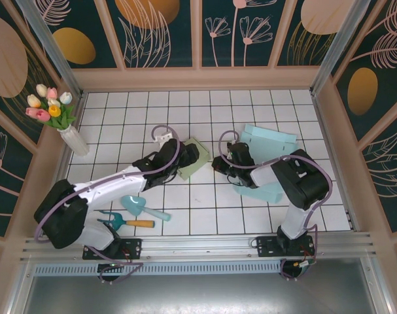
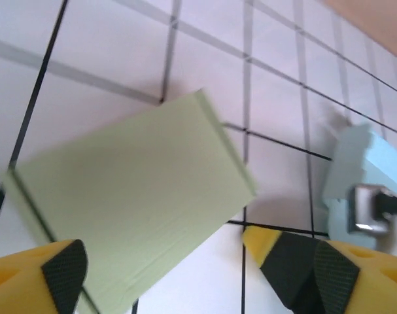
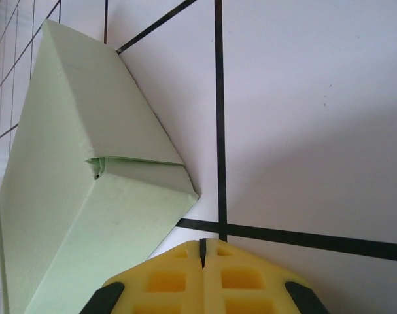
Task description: Fold the paper box
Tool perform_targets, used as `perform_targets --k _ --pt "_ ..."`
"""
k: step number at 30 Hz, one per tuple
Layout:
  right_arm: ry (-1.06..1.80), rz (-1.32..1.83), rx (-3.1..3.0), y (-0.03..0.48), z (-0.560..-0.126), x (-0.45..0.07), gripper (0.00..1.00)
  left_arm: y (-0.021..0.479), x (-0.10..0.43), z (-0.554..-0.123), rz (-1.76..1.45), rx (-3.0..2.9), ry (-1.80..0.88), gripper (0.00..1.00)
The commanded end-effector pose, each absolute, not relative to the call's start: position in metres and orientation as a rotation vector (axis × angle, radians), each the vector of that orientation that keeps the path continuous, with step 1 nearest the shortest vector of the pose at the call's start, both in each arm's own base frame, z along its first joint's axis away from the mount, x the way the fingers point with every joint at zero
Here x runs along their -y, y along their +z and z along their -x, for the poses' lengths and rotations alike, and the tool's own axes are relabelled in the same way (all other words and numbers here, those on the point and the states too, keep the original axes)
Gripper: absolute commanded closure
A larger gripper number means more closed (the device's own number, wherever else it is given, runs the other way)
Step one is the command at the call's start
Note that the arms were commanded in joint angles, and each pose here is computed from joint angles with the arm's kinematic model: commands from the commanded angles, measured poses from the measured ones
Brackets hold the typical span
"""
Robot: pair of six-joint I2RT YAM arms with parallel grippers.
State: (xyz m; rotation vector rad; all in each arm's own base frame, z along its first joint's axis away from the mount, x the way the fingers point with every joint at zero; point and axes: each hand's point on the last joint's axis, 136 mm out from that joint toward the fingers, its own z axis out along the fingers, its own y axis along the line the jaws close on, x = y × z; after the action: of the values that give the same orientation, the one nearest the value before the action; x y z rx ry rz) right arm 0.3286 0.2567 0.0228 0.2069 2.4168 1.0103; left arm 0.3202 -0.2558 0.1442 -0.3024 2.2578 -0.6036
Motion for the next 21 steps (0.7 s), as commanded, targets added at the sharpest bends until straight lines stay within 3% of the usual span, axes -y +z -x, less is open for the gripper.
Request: perform_targets --k 1,4,11,21 --pt "1.091 -0.208 -2.431 0.032 -0.324 -0.265 1.0 0.188 0.257 -0.345 0.01 -2.093 -0.437 0.03" --pt "1.098 -0.21 -2.444 0.03 -0.328 -0.269 1.0 0.177 0.258 -0.366 -0.128 -2.095 -0.303 0.03" --pt "1.107 -0.283 -2.465 0.018 -0.346 -0.261 1.0 0.122 0.275 -0.429 -0.269 -2.2 -0.361 0.07" --pt "1.099 -0.27 -2.497 0.008 -0.351 -0.26 1.0 0.073 0.313 -0.429 -0.38 -2.313 -0.535 0.18"
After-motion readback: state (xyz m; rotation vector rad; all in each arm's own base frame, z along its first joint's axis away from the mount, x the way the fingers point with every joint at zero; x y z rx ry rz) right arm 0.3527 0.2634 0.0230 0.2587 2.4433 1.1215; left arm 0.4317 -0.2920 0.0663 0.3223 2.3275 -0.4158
